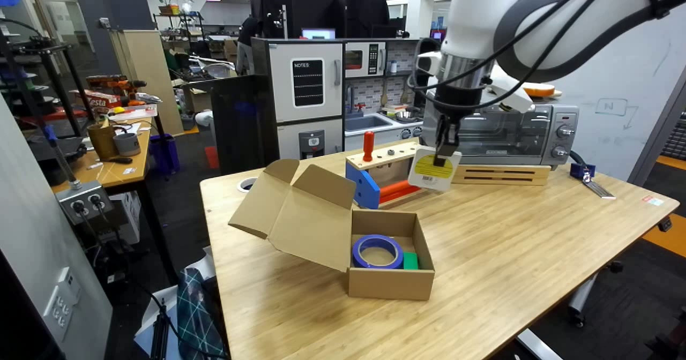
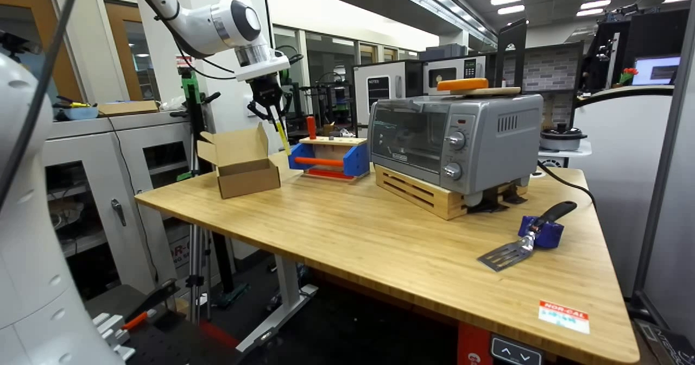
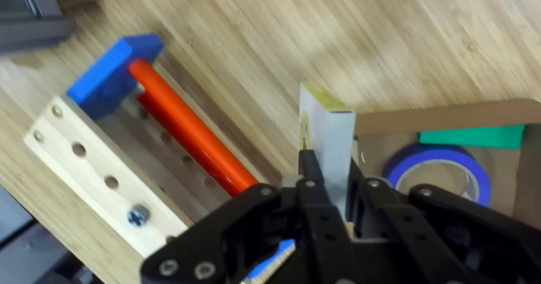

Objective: Pick the box in the carton box and put it on the table

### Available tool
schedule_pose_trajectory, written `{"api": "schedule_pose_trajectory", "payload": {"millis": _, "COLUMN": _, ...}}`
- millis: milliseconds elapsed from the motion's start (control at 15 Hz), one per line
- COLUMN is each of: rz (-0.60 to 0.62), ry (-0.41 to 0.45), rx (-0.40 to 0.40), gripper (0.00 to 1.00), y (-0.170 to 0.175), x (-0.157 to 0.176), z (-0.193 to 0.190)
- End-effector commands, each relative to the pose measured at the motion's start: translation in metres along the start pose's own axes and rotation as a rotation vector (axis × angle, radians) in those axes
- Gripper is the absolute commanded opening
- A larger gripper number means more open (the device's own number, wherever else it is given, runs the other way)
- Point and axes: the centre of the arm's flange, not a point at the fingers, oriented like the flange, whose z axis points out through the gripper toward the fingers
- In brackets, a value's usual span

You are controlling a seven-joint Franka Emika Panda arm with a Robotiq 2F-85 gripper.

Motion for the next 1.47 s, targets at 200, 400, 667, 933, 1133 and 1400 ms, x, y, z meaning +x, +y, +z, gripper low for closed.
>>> {"api": "schedule_pose_trajectory", "payload": {"millis": 200, "rz": 0.253, "ry": -0.031, "rx": -0.007, "gripper": 0.04, "y": 0.008, "x": -0.101, "z": 0.027}}
{"api": "schedule_pose_trajectory", "payload": {"millis": 400, "rz": 0.316, "ry": -0.066, "rx": 0.007, "gripper": 0.04, "y": 0.000, "x": -0.116, "z": 0.036}}
{"api": "schedule_pose_trajectory", "payload": {"millis": 667, "rz": 0.384, "ry": -0.097, "rx": 0.066, "gripper": 0.04, "y": -0.010, "x": -0.122, "z": 0.048}}
{"api": "schedule_pose_trajectory", "payload": {"millis": 933, "rz": 0.401, "ry": -0.104, "rx": 0.115, "gripper": 0.04, "y": -0.022, "x": -0.118, "z": 0.056}}
{"api": "schedule_pose_trajectory", "payload": {"millis": 1133, "rz": 0.416, "ry": -0.107, "rx": 0.153, "gripper": 0.04, "y": -0.028, "x": -0.116, "z": 0.062}}
{"api": "schedule_pose_trajectory", "payload": {"millis": 1400, "rz": 0.439, "ry": -0.120, "rx": 0.189, "gripper": 0.04, "y": -0.033, "x": -0.116, "z": 0.070}}
